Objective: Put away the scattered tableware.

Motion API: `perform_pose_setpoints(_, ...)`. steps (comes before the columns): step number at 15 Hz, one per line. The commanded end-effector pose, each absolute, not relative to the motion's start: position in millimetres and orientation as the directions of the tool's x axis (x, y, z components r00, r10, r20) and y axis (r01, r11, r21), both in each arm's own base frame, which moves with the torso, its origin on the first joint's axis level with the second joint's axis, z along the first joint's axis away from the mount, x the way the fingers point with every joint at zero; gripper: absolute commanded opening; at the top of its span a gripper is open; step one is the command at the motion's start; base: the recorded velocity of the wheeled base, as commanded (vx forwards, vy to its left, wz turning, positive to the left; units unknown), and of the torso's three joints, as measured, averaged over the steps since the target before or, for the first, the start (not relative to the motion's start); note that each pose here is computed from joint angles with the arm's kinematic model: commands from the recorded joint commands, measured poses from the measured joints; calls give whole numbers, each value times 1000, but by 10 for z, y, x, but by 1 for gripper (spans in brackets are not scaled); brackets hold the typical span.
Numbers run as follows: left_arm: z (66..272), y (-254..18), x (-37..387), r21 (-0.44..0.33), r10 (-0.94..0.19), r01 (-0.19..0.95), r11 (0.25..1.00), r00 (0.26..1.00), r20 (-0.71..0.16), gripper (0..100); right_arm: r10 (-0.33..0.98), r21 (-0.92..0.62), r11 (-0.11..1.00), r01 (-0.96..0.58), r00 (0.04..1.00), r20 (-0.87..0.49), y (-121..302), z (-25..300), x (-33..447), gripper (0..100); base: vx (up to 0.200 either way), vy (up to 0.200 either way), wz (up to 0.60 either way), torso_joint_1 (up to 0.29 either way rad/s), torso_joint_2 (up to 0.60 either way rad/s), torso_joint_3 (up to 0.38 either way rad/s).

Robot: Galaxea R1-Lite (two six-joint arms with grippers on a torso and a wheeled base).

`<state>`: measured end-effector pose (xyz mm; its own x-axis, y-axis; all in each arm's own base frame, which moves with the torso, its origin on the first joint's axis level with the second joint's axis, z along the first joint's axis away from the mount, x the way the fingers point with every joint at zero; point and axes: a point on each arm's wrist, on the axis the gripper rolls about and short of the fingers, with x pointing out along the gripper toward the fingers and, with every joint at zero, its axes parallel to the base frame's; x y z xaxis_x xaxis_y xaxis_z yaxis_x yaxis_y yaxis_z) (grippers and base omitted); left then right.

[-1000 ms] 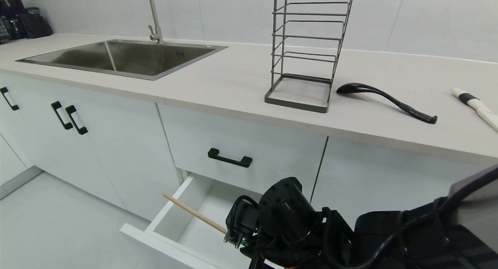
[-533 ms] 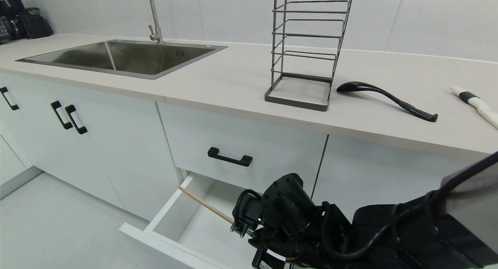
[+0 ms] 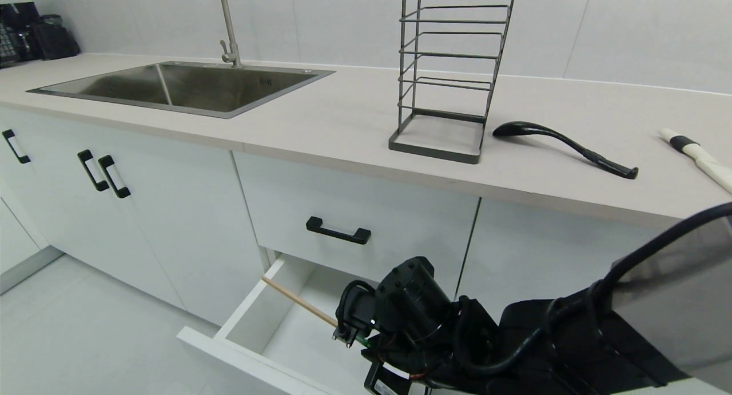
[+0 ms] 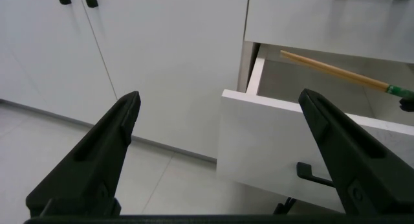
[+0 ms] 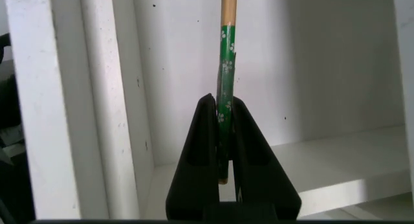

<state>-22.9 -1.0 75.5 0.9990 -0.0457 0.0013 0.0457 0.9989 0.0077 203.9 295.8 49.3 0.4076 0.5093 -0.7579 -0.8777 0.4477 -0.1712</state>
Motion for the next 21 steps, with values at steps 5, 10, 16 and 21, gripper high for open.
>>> perform_pose_setpoints(5,755,-10,-228,8,-46,46,999,999,0,100,451,-186,499,-846,437,-778,2967,327,2136,0,0,0,0,0,0,0)
perform_pose_setpoints(10,755,-10,-228,8,-46,46,999,999,0,100,430,-170,517,-839,427,-796,3031,167,2176,0,0,0,0,0,0,0)
perform_pose_setpoints(16,755,-10,-228,8,-46,46,999,999,0,100,421,-164,529,-833,425,-801,3103,48,2256,0,0,0,0,0,0,0)
perform_pose_setpoints(21,756,-10,-228,8,-46,46,999,999,2,100,412,-138,561,-816,419,-809,3124,-28,2278,0,0,0,0,0,0,0)
